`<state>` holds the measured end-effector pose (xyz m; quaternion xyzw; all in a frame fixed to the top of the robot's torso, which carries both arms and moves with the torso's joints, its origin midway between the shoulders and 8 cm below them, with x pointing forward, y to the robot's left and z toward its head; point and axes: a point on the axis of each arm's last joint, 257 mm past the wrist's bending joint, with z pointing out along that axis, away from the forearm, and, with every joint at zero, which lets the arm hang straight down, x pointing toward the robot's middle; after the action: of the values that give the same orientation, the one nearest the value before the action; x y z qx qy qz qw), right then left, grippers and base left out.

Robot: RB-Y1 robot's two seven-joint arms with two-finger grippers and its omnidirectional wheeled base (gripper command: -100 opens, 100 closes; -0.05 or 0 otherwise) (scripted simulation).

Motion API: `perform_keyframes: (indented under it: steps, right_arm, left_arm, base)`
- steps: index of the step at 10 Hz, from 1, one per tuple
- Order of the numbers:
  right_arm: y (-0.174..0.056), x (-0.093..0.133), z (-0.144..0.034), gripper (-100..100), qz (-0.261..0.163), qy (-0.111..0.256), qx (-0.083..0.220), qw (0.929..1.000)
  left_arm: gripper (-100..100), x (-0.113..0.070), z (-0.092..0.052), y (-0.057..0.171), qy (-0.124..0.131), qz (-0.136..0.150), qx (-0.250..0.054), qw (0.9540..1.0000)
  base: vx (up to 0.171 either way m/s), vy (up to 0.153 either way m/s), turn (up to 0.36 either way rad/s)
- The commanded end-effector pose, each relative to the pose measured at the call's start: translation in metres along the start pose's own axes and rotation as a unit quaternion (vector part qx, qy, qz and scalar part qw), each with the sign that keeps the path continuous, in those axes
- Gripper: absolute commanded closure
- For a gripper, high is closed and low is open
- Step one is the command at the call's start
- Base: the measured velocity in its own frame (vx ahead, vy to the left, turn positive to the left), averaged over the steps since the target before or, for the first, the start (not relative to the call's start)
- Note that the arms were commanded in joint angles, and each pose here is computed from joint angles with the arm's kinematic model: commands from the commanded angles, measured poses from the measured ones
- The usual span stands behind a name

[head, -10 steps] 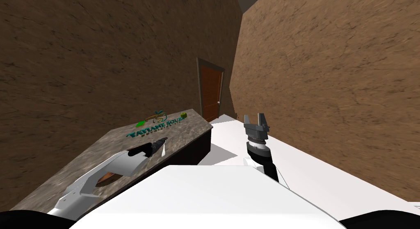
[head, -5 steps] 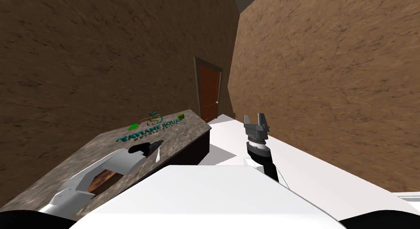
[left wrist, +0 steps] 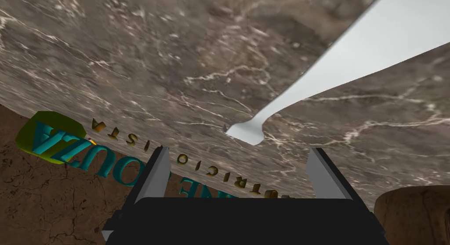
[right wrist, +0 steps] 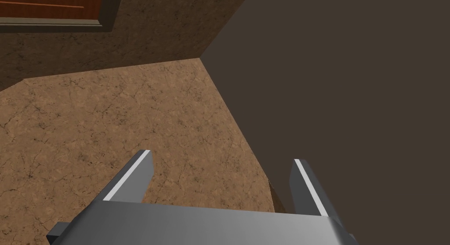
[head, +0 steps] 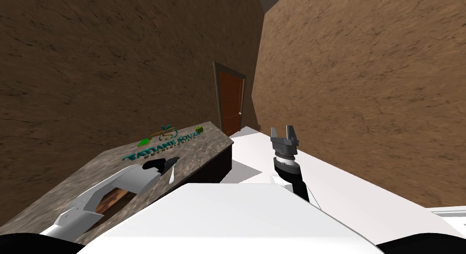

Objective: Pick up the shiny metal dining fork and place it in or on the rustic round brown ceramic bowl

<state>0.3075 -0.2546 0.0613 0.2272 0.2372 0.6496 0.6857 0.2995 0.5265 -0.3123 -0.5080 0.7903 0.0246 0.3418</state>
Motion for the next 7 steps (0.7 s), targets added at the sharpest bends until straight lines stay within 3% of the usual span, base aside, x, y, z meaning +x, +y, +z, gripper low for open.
perform_keyframes:
  steps: [1,3,4,7]
  right_arm:
    - [0.0000,0.0000,0.0000,0,0.000,0.000,0.000,1.0000]
    - [0.0000,0.0000,0.0000,0,0.000,0.000,0.000,1.0000]
    - [0.0000,0.0000,0.0000,0,0.000,0.000,0.000,1.0000]
    - [0.0000,0.0000,0.0000,0,0.000,0.000,0.000,1.0000]
  left_arm:
    - [-100,0.0008,0.0070,0.0048,-0.001,-0.003,-0.001,1.0000]
    - [-100,0.0003,0.0083,0.0052,-0.001,-0.003,-0.002,1.0000]
    - [100,0.0001,0.0088,0.0051,-0.001,-0.003,-0.002,1.0000]
    - [100,-0.0004,0.0087,0.0055,-0.002,-0.003,-0.002,1.0000]
  base:
    - [0.017,0.020,-0.056]
    - [0.015,0.014,-0.024]
    - [0.000,0.000,0.000]
    - [-0.001,0.001,0.007]
